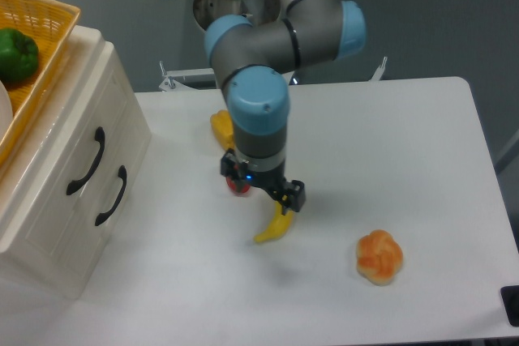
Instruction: Slide the top white drawer open
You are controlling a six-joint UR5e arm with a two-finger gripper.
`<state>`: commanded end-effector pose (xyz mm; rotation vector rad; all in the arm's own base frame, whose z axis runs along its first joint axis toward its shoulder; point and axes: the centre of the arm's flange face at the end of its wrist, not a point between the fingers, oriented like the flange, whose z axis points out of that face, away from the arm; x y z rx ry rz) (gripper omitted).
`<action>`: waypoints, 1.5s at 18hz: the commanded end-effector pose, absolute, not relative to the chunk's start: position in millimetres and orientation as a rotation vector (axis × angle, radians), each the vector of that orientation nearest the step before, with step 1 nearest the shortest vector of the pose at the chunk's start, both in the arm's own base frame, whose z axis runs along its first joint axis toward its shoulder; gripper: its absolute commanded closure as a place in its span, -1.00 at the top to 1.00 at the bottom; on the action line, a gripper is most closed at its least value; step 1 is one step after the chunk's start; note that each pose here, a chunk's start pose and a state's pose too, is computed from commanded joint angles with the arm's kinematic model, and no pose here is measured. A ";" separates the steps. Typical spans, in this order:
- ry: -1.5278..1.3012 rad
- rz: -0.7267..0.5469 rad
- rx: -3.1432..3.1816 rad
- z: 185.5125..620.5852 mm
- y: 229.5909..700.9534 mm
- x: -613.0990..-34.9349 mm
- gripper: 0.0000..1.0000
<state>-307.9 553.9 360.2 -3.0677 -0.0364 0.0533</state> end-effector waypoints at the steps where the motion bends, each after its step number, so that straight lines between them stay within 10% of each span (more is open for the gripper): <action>1: -0.028 0.036 -3.057 361.2 558.4 -299.7 1.00; 27: -0.285 -0.465 -2.901 399.0 586.8 -189.8 1.00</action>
